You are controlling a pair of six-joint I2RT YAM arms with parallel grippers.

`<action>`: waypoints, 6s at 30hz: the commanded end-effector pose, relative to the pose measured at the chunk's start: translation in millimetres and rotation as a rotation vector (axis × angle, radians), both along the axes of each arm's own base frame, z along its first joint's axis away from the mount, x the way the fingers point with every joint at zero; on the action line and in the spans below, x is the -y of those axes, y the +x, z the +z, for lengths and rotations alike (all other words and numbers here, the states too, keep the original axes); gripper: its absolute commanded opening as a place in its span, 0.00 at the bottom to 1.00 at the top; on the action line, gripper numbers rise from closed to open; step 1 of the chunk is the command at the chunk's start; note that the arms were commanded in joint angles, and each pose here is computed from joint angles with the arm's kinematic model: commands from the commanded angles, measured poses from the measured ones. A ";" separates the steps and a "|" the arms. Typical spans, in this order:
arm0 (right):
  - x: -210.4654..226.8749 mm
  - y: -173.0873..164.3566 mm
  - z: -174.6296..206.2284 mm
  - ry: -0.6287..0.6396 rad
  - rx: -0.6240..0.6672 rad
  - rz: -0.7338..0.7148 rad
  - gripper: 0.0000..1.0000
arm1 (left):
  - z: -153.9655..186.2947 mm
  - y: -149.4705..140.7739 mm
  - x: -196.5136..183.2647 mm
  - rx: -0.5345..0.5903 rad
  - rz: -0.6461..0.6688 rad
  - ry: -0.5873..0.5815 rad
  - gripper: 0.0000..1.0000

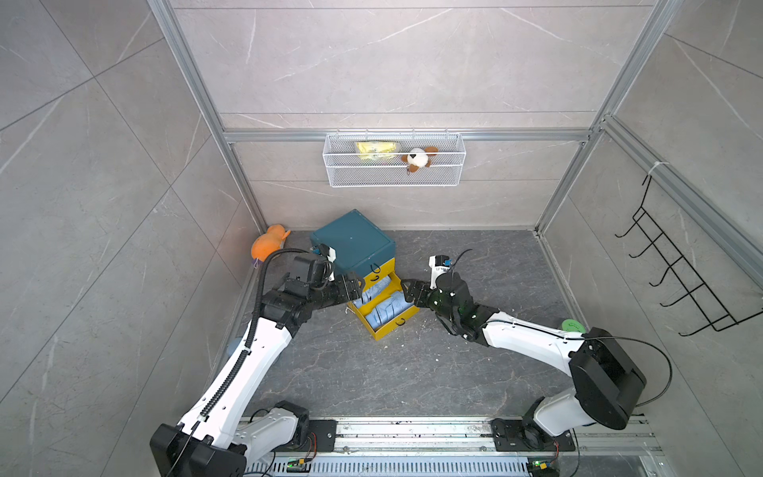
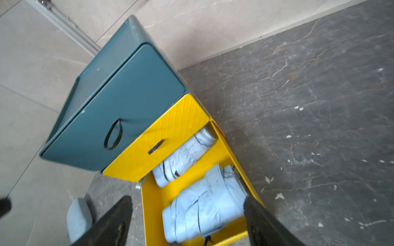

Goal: Place the umbrella in the drawer by color
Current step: Place the umbrella in the drawer, then close the drawer in the storage box, then move the storage box to the center of the board.

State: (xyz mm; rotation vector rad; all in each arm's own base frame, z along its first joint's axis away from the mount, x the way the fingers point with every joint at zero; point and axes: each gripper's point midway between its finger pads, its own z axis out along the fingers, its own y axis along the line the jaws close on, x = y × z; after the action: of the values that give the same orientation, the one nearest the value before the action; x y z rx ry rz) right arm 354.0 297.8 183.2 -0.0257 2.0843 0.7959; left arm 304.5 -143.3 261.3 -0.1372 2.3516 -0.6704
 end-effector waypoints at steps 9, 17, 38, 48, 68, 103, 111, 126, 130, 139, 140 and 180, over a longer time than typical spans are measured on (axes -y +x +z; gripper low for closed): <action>1.0 -59.0 -48.4 -0.144 -0.140 0.245 0.88 | 14.8 56.5 -32.8 0.003 0.203 0.011 0.88; -3.9 -83.7 -73.5 -0.196 -0.175 0.312 0.88 | -4.1 97.5 -57.0 -0.040 0.321 0.034 0.88; -40.1 -57.3 -131.6 -0.118 -0.194 0.289 0.71 | -61.5 131.2 -44.4 -0.114 0.302 -0.030 0.62; -53.8 -34.5 -124.8 -0.067 -0.155 0.261 0.46 | -95.5 120.4 -44.6 -0.177 0.296 -0.012 0.55; -78.8 29.2 -110.9 0.035 -0.127 0.166 0.40 | -134.5 111.1 -44.8 -0.244 0.295 0.000 0.49; -48.7 51.6 -62.2 0.175 -0.084 0.052 0.74 | -130.3 106.2 -39.4 -0.239 0.276 -0.039 0.63; -13.2 50.7 27.1 0.121 0.004 0.083 0.97 | -122.6 104.5 -32.8 -0.229 0.247 -0.065 0.67; -63.8 136.1 85.1 -0.003 -0.009 0.201 0.99 | -118.9 98.8 -27.5 -0.219 0.215 -0.091 0.69; -74.3 155.5 73.7 -0.040 -0.034 0.202 0.99 | -120.7 98.3 -24.8 -0.219 0.207 -0.103 0.69; -90.9 163.1 43.4 -0.030 -0.125 0.243 0.95 | -122.4 101.5 -16.0 -0.226 0.178 -0.107 0.69; -90.6 161.4 42.9 -0.011 -0.125 0.240 0.94 | -122.5 101.9 -13.6 -0.227 0.169 -0.108 0.69; 55.9 41.9 40.7 0.004 -0.073 0.074 0.88 | -117.4 68.5 186.0 -0.243 -0.273 -0.050 0.71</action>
State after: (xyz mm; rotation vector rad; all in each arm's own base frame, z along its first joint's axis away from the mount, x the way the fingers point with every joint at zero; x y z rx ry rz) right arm 413.2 220.5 218.7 0.0547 2.1726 0.7634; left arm 451.4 -287.3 220.9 -0.0618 2.2616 -0.8044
